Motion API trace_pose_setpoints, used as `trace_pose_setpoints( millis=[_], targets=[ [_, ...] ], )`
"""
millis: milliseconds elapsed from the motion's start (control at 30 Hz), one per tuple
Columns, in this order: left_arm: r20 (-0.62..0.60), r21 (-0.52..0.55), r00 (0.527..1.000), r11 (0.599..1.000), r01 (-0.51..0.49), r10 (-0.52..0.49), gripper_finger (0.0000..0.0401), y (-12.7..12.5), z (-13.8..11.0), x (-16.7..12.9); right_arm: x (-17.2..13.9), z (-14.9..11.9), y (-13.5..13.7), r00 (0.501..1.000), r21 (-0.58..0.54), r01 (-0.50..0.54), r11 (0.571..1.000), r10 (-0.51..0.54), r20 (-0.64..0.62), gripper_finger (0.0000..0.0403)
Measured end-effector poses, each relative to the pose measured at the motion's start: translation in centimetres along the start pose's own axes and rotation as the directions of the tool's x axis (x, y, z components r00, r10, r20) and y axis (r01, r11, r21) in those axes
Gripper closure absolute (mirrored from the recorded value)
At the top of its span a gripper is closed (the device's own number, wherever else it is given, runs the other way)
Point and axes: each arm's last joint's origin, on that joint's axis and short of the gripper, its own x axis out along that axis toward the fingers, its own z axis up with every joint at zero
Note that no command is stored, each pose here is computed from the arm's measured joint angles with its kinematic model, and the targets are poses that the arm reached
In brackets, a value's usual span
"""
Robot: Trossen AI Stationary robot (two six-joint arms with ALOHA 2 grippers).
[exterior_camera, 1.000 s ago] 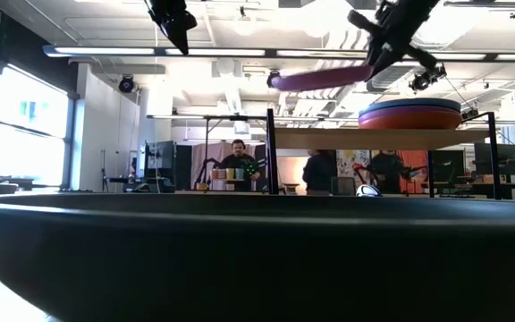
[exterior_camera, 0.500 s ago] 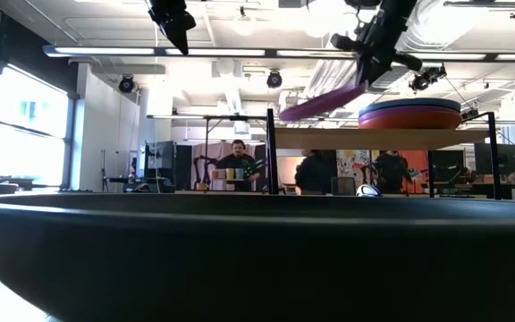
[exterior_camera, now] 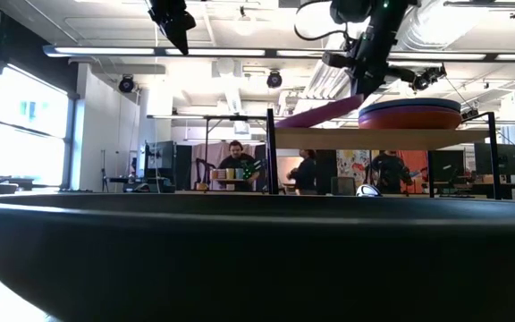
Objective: Place and stack plates onto a shelf
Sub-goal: Put the violet plate on the shelf
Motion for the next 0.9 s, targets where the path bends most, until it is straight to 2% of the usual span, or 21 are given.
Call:
trace_pose_setpoints(
  millis=[467,767,900],
  targets=[
    [0.000,0.000,1.000,1.000,0.000,0.000,0.0295,0.00,0.00,0.00,0.68,-0.03,-0.18,0.999,0.012,0.023,1.000,-0.022,-0.036,0.0400],
    [0.000,0.000,1.000,1.000,0.000,0.000,0.0295,0.00,0.00,0.00,0.75,0.32,-0.12,1.000,0.031,0.014,0.999,-0.014,-0.006,0.0347],
    [0.000,0.000,1.000,1.000,0.000,0.000,0.0295,0.00,0.00,0.00,0.75,0.34,-0.11,1.000,0.032,0.013,0.999,-0.013,-0.004,0.0336]
  ],
)
